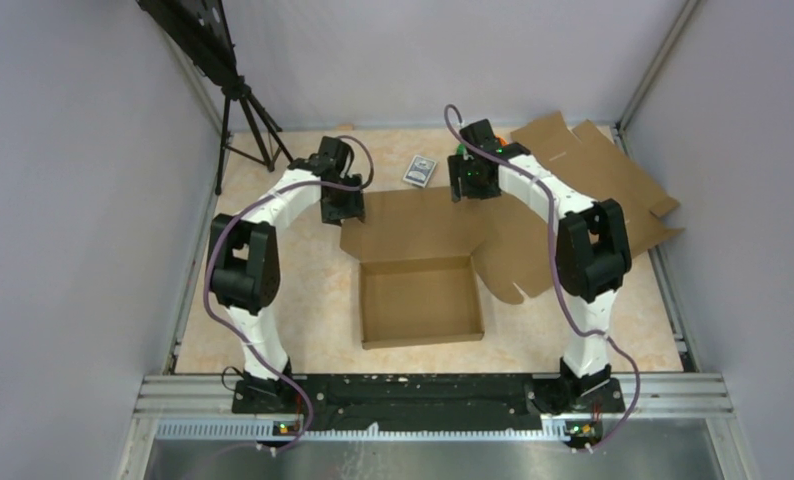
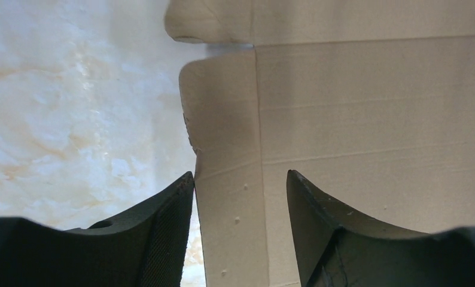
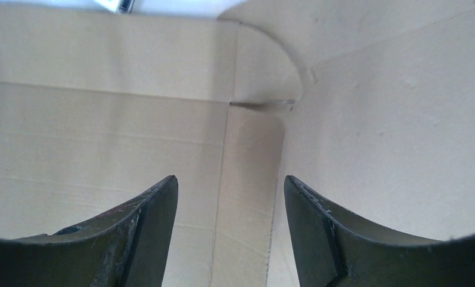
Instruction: Fold the paper box
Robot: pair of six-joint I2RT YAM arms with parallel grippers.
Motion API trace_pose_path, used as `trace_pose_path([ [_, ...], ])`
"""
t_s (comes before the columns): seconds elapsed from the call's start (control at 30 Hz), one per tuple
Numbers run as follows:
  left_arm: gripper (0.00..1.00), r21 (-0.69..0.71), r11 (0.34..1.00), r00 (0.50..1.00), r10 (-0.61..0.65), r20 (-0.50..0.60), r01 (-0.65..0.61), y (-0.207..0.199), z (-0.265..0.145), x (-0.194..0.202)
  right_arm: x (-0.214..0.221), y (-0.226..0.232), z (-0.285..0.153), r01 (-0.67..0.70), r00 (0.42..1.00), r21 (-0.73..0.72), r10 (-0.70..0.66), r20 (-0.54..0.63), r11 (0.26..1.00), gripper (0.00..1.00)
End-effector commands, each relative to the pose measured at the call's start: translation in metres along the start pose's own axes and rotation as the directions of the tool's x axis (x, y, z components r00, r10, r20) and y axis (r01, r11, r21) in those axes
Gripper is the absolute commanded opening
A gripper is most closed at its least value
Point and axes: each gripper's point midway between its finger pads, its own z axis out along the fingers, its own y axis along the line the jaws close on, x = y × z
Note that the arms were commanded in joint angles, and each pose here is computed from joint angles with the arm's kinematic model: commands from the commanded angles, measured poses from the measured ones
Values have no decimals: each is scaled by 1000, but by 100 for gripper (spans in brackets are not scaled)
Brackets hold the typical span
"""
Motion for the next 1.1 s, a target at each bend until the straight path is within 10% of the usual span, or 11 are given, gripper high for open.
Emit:
trace_pose_path([
  [0.0,58,44,999,998,5,63,-8,-5,-14,-27,-35,-18,-17,-44,996,-10,44,76,999,65],
  [0.3,42,74,997,999,2,34,-5,-10,-5,-22,-14,-15,13,-95,995,-107,92,-33,990,64],
  [0.57,69,28,999,998,-45,43,43,15,-11,-23,-4,-8,22,-101,993,-141,92,-69,985,60],
  [1.07,58,261,953,989,-148,-28,151,10,-8,-10,-8,4,17,-113,993,-211,102,-61,971,22],
])
